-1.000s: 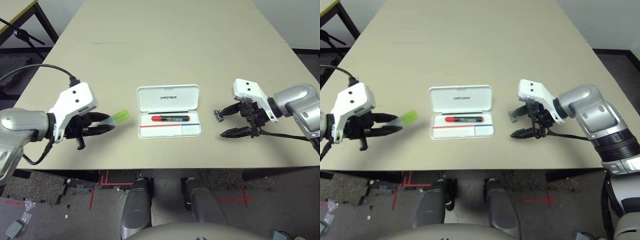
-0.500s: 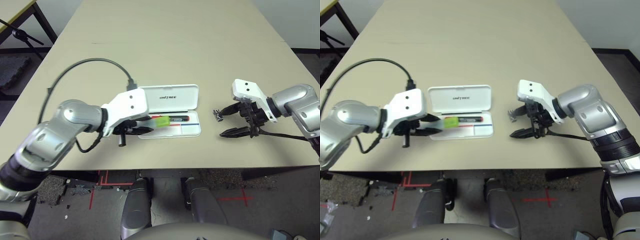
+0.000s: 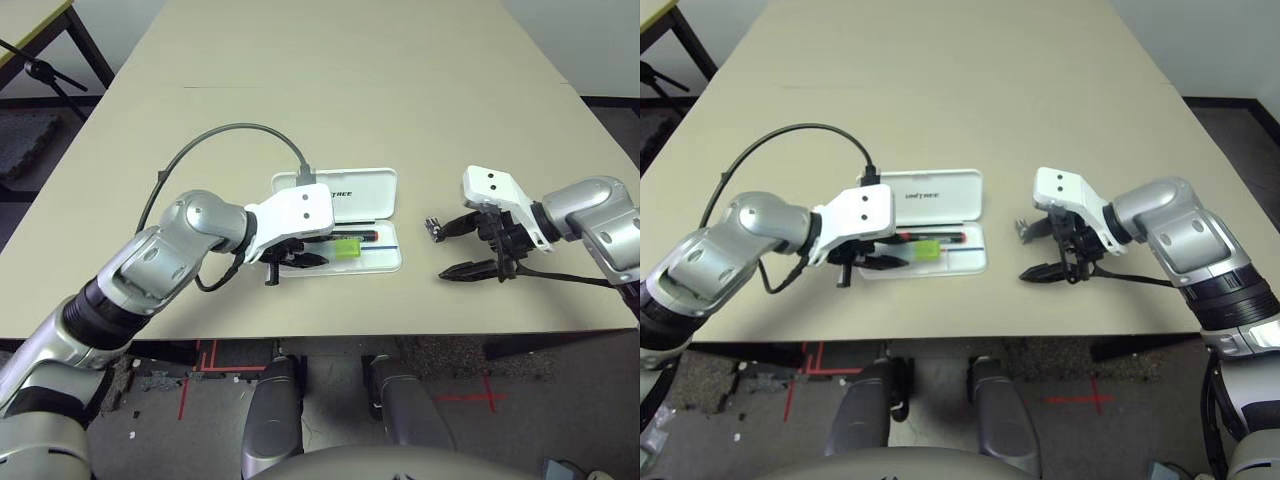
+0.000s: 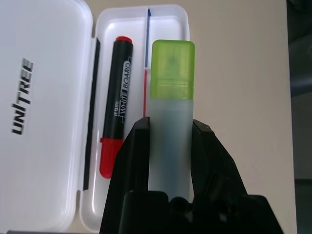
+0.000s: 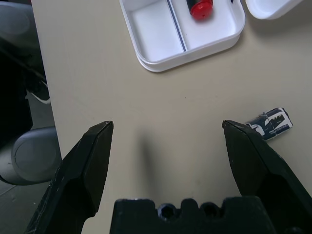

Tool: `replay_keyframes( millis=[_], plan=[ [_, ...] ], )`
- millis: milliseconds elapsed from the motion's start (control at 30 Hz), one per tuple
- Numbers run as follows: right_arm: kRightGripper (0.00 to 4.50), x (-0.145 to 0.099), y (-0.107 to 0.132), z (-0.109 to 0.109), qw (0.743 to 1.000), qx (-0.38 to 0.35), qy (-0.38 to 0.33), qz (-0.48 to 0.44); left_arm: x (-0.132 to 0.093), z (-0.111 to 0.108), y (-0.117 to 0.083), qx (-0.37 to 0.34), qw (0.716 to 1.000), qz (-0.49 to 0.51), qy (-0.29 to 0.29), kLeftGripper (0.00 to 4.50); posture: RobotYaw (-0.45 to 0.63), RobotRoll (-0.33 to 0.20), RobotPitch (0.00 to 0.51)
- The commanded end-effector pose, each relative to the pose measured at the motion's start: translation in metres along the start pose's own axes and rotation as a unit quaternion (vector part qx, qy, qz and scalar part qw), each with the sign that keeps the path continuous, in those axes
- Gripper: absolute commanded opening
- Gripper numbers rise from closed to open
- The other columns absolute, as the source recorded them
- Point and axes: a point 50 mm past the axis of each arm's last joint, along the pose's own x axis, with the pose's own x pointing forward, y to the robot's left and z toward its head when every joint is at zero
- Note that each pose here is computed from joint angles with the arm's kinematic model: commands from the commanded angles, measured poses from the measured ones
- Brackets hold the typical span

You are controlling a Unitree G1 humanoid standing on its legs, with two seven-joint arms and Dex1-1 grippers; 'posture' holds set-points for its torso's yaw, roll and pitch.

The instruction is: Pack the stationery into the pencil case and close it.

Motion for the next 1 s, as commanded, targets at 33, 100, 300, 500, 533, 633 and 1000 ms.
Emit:
replay_keyframes(
  millis=[33, 100, 300, 500, 533, 633, 1000],
  plan=[
    [4.50, -0.002, 0.002, -0.002, 1.000, 0.004, -0.002, -0.003, 0.007, 0.000, -0.001, 0.011, 1.000, -0.015, 0.006, 1.08, -0.02, 0.000, 0.161],
    [4.50, -0.002, 0.002, -0.003, 1.000, 0.004, -0.001, -0.005, 0.009, -0.002, 0.000, 0.009, 1.000, -0.016, 0.009, 1.08, -0.02, 0.000, 0.161],
    [4.50, -0.001, 0.002, -0.002, 1.000, 0.003, -0.002, -0.008, 0.010, -0.006, 0.004, 0.009, 1.000, -0.015, 0.016, 1.08, -0.02, 0.000, 0.161],
    [4.50, 0.000, 0.002, -0.001, 1.000, 0.001, -0.004, -0.009, 0.011, -0.007, 0.005, 0.007, 1.000, -0.011, 0.016, 1.08, -0.01, 0.000, 0.160],
    [4.50, 0.000, 0.001, -0.001, 1.000, 0.001, -0.004, -0.009, 0.011, -0.006, 0.005, 0.007, 1.000, -0.010, 0.015, 1.43, -0.01, 0.000, 0.160],
    [4.50, 0.000, 0.001, -0.001, 1.000, 0.000, -0.004, -0.010, 0.011, -0.006, 0.004, 0.006, 1.000, -0.009, 0.013, 2.46, -0.01, 0.000, 0.160],
    [4.50, -0.001, -0.002, -0.001, 1.000, 0.001, -0.005, -0.016, -0.032, 0.014, 0.009, 0.023, 0.998, 0.045, -0.044, 4.46, 0.00, 0.000, 0.158]
  ],
)
